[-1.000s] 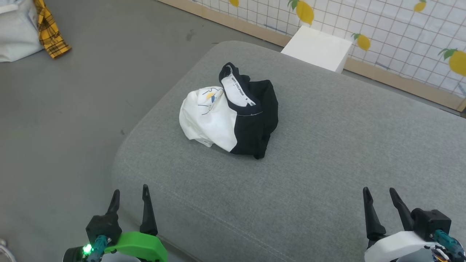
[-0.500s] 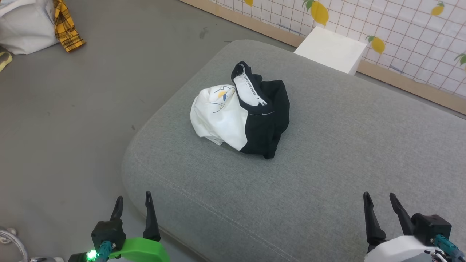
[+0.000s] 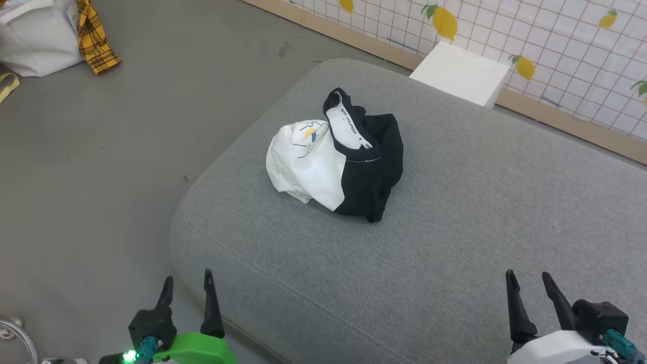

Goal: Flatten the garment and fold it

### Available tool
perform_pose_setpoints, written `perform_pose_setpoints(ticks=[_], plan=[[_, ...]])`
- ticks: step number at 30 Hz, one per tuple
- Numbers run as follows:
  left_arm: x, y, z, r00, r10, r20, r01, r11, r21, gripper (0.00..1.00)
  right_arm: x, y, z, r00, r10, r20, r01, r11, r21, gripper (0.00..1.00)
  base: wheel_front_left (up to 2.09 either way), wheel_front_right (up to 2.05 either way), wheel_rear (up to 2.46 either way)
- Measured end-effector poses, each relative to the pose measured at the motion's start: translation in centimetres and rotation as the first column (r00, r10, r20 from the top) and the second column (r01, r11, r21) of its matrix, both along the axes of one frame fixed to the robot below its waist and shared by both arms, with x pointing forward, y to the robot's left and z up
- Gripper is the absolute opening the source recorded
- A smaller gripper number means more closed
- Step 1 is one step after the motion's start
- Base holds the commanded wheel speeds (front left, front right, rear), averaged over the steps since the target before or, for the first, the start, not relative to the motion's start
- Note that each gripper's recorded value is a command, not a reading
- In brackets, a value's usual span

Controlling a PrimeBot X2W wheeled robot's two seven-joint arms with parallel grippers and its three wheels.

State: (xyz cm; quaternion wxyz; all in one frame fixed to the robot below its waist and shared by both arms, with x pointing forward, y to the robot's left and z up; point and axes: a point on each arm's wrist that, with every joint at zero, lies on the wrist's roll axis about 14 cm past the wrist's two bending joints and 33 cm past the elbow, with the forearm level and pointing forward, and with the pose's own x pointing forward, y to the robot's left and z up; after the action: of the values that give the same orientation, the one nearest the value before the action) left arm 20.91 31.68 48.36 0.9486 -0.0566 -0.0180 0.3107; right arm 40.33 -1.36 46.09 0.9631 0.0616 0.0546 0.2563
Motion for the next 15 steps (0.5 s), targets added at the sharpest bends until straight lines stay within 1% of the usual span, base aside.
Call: perform_pose_setpoints(ticks=[2, 3, 6, 7, 9, 11, 13, 15], plan=[[0.5, -0.4, -0.1, 1.0, -0.029, -0.008, 0.029, 1.0, -0.002, 1.0, 0.0, -0.1, -0.1, 1.0, -0.003, -0.002, 0.003, 1.0, 0.001, 1.0, 0.0, 0.0, 0.0], [2.5, -0.7, 1.1, 0.996, -0.095, 0.005, 0.094, 0.995, 0.012, 1.0, 0.1, -0.3, -0.2, 1.0, -0.005, -0.007, 0.005, 1.0, -0.004, 1.0, 0.0, 0.0, 0.0], [6.3, -0.3, 4.8, 0.981, -0.18, 0.067, 0.175, 0.982, 0.07, 1.0, 0.4, -0.4, 0.0, 1.0, -0.006, -0.002, 0.006, 1.0, -0.016, 1.0, 0.0, 0.0, 0.0], [7.8, -0.3, 6.2, 0.973, -0.219, 0.078, 0.211, 0.973, 0.097, 1.0, 0.6, -0.4, 0.3, 1.0, -0.007, 0.006, 0.007, 1.0, -0.018, 1.0, 0.0, 0.0, 0.0], [10.4, -0.2, 8.5, 0.957, -0.273, 0.1, 0.261, 0.958, 0.119, 1.0, 1.1, -0.5, 0.8, 1.0, -0.014, 0.023, 0.014, 1.0, -0.018, 1.0, 0.0, 0.0, 0.0], [13.3, -0.3, 9.6, 0.941, -0.331, 0.075, 0.323, 0.941, 0.101, 1.0, 1.9, -1.0, 1.5, 0.999, -0.033, 0.041, 0.033, 0.999, -0.014, 1.0, 0.0, 0.0, 0.0], [15.8, -0.4, 9.3, 0.927, -0.374, 0.004, 0.373, 0.925, 0.069, 1.0, 2.5, -1.7, 1.7, 0.997, -0.057, 0.049, 0.057, 0.998, -0.013, 1.0, 0.0, 0.0, 0.0], [18.3, -0.3, 8.3, 0.912, -0.402, -0.076, 0.403, 0.915, -0.011, 1.0, 2.9, -2.8, 1.4, 0.996, -0.083, 0.041, 0.084, 0.996, -0.024, 1.0, 0.0, 0.0, 0.0]])
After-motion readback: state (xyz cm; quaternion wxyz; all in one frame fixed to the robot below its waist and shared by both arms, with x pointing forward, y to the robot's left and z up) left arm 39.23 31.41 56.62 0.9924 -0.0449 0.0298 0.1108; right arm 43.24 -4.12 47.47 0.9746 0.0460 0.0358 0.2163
